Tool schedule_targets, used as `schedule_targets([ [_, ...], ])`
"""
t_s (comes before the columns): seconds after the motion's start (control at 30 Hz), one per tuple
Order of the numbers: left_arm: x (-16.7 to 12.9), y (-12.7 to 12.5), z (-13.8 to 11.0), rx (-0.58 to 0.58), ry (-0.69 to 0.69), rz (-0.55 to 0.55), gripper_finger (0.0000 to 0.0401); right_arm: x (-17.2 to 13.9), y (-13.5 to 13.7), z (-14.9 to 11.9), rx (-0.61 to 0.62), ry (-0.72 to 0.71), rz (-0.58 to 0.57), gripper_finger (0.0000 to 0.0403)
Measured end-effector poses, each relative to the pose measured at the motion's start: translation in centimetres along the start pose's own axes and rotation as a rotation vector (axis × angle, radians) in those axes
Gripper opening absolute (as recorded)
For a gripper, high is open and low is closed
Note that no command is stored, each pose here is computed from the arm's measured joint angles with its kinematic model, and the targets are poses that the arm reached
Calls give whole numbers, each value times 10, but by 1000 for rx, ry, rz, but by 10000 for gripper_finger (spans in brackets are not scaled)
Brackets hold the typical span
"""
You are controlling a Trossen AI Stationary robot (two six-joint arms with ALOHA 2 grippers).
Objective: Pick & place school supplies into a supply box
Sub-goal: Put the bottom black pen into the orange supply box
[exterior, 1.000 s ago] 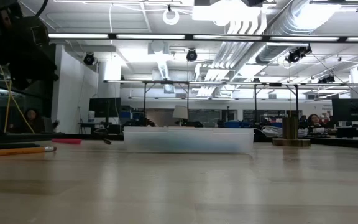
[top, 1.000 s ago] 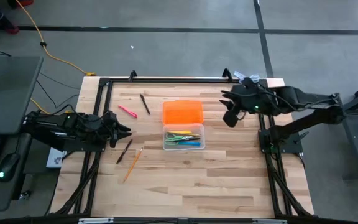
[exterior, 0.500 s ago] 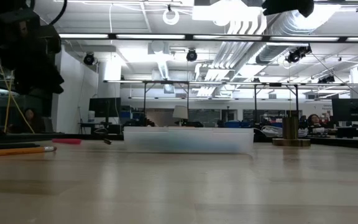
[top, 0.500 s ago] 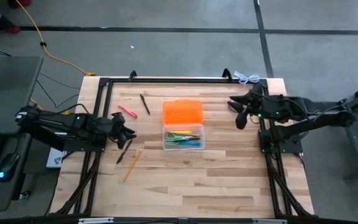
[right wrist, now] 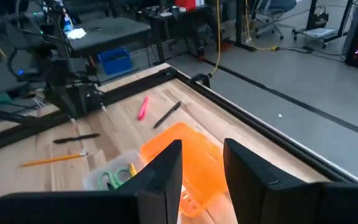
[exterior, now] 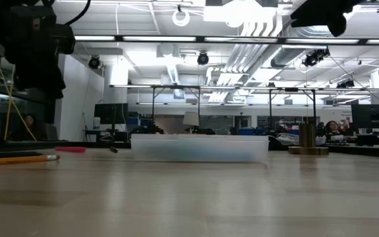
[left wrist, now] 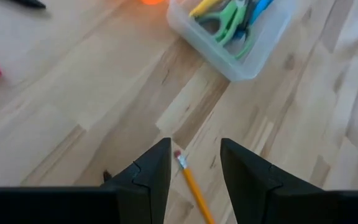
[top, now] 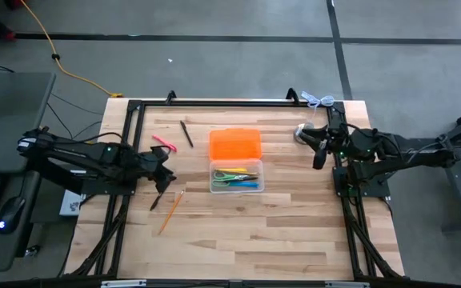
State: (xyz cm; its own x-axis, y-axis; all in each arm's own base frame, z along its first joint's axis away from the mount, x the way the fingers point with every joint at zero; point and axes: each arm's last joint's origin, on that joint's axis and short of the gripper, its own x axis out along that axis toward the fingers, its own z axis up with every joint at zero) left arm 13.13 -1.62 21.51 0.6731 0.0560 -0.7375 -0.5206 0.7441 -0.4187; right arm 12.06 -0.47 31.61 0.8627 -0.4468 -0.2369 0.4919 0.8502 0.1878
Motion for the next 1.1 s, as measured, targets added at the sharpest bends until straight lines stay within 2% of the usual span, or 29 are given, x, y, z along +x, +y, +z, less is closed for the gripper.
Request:
schedule_targets([
  [0.4, 4, -9, 1, -119, 232, 42, 170, -3, -15, -38, 71, -28, 26, 94],
  [0.63, 4, -11, 0, -187, 303, 7, 170, -1, -22, -64, 137, -26, 73, 94],
  [0.9, 2, -6, -6, -264, 385, 63, 170, -3, -27, -84, 186, -27, 160, 94],
  [1.1, 1, -5, -7, -316, 393, 81, 170, -3, -32, -99, 240, -29, 181, 94],
])
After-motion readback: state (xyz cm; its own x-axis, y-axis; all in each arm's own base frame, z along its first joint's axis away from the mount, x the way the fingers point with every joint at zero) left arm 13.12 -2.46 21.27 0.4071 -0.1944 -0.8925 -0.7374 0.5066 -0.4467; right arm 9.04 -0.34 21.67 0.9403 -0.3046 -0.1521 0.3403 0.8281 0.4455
